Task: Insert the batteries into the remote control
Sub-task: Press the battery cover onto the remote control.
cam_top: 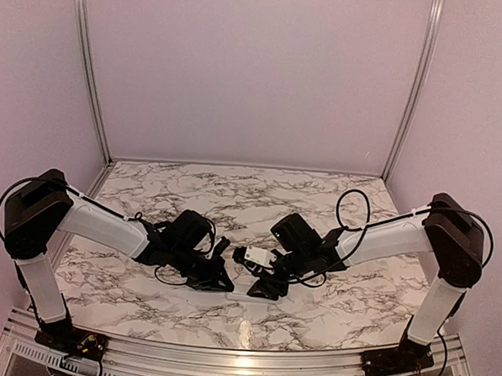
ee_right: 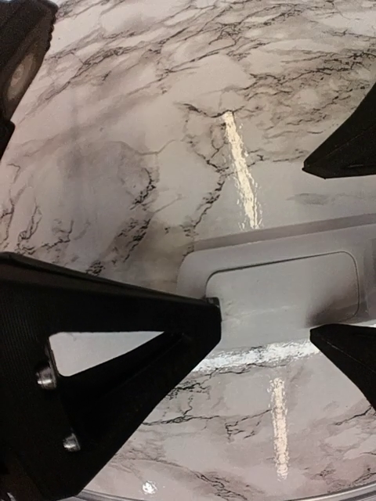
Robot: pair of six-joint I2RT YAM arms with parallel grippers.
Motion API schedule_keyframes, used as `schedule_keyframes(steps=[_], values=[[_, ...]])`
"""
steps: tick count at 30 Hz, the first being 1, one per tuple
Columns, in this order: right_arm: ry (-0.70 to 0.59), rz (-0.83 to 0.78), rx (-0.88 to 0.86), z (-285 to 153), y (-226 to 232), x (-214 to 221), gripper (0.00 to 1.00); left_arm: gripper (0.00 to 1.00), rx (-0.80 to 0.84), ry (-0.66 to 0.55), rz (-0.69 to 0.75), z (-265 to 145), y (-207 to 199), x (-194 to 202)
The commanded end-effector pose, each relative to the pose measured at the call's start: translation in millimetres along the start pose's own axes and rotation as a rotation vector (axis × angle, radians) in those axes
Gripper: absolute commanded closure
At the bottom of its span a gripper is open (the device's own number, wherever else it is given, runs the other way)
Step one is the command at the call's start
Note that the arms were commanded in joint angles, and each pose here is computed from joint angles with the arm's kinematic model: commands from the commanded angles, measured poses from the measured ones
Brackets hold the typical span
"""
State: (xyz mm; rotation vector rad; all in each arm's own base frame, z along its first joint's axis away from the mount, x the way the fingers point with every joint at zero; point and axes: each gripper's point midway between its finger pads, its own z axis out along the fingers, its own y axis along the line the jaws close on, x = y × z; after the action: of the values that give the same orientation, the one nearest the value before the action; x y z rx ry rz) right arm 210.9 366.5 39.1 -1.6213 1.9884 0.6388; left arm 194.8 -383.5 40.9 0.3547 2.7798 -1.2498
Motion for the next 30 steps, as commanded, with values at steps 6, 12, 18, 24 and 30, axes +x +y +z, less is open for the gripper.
schedule_keyframes(steps=[6,12,18,24,30], values=[[-0.091,0.007,0.056,-29,-11,-27,0.35,0.95,0.024,0.034,0.029,5,-10,4],[-0.103,0.019,0.066,-32,-14,-32,0.36,0.92,-0.059,0.033,0.04,2,1,3],[-0.101,0.033,0.063,-28,-16,-32,0.38,0.85,-0.075,0.013,0.06,-8,-2,1],[-0.11,0.037,0.053,-26,-15,-36,0.38,0.83,-0.079,-0.041,0.071,-21,-7,-6],[-0.082,0.029,0.06,-14,-14,-37,0.38,0.83,-0.074,-0.137,0.047,-41,-4,-18]])
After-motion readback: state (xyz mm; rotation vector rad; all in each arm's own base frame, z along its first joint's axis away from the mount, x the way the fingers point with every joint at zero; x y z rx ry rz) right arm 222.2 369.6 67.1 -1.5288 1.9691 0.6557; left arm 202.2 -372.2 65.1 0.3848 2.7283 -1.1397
